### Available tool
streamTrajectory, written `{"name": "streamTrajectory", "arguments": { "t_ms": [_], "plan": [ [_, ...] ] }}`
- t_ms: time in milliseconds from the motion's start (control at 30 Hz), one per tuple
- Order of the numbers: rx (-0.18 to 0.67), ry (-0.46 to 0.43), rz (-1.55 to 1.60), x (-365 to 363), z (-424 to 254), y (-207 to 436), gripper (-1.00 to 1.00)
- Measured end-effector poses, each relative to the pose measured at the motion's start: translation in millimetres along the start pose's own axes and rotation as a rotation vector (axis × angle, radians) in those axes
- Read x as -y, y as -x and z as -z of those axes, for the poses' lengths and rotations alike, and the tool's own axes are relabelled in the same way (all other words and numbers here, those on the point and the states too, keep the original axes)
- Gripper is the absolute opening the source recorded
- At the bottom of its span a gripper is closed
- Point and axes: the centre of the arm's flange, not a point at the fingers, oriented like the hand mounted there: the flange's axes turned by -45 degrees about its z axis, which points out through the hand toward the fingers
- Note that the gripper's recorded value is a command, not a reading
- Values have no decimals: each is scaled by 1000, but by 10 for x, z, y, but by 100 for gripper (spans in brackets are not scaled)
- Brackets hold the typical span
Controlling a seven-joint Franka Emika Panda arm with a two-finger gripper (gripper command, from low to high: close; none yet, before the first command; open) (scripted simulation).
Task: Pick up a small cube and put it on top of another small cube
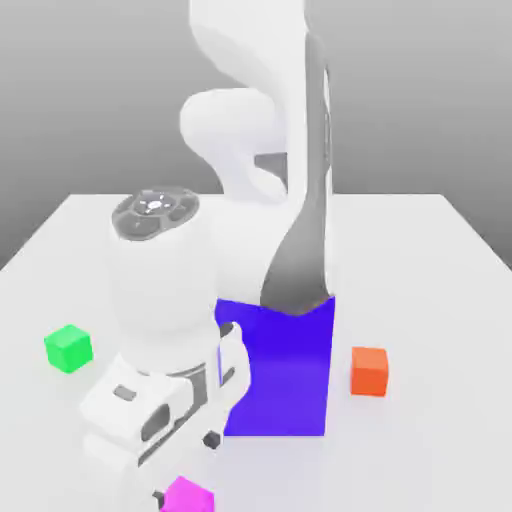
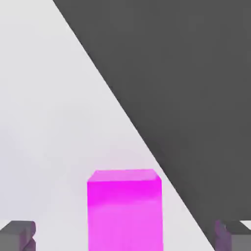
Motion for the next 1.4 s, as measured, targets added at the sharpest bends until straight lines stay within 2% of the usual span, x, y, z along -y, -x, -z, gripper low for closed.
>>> {"name": "streamTrajectory", "arguments": {
  "t_ms": [33,67,267,433,733,1067,1233,1400],
  "plan": [
    [1,0,1,3,-145,5,0],
    [2,-2,1,9,-269,11,-100],
    [2,-5,1,16,-333,16,-100],
    [2,-4,2,10,195,17,-100],
    [16,-31,-4,94,556,1511,-100],
    [5,-32,-3,802,756,3026,-100],
    [1,-12,55,1251,822,3372,-100],
    [6,12,63,1324,841,3452,-100]
  ]
}}
